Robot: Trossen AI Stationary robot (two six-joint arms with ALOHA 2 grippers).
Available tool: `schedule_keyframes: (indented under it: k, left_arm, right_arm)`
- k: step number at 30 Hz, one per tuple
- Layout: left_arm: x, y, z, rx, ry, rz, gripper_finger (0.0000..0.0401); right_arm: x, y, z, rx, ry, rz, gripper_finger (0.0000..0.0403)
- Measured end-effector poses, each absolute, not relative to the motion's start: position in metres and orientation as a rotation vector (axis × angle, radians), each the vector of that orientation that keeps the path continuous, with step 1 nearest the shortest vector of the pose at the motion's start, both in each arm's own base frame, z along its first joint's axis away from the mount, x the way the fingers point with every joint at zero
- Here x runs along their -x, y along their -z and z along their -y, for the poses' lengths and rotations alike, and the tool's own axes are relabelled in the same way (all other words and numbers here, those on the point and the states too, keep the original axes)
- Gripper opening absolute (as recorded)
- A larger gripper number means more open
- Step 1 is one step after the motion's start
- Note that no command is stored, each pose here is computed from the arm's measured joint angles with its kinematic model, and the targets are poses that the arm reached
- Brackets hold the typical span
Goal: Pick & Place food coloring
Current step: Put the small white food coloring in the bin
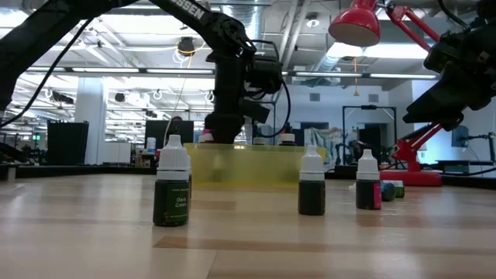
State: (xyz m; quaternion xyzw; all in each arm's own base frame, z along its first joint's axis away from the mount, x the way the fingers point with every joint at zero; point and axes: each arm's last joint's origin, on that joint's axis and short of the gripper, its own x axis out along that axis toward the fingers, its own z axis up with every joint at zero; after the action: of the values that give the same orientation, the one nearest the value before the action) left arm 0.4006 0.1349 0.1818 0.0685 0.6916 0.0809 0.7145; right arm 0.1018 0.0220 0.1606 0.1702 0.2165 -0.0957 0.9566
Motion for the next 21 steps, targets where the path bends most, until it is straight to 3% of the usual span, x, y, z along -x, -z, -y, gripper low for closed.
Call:
schedule_keyframes:
  k: [6, 21]
  left_arm:
    - [-0.3981, -0.1816, -0.1353, -0.118, -0.202, -1.551, 0.0057]
    - [-0.3984, -0.1823, -0.1357, -0.044, -0.280, -1.535, 0.0145]
  right_arm:
    - [-0.1018, -0.1606, -0.0220, -0.345, 0.194, -0.440, 0.0122]
    - [-0.1018, -0.1606, -0.0220, -0.345, 0.194, -0.440, 0.0122]
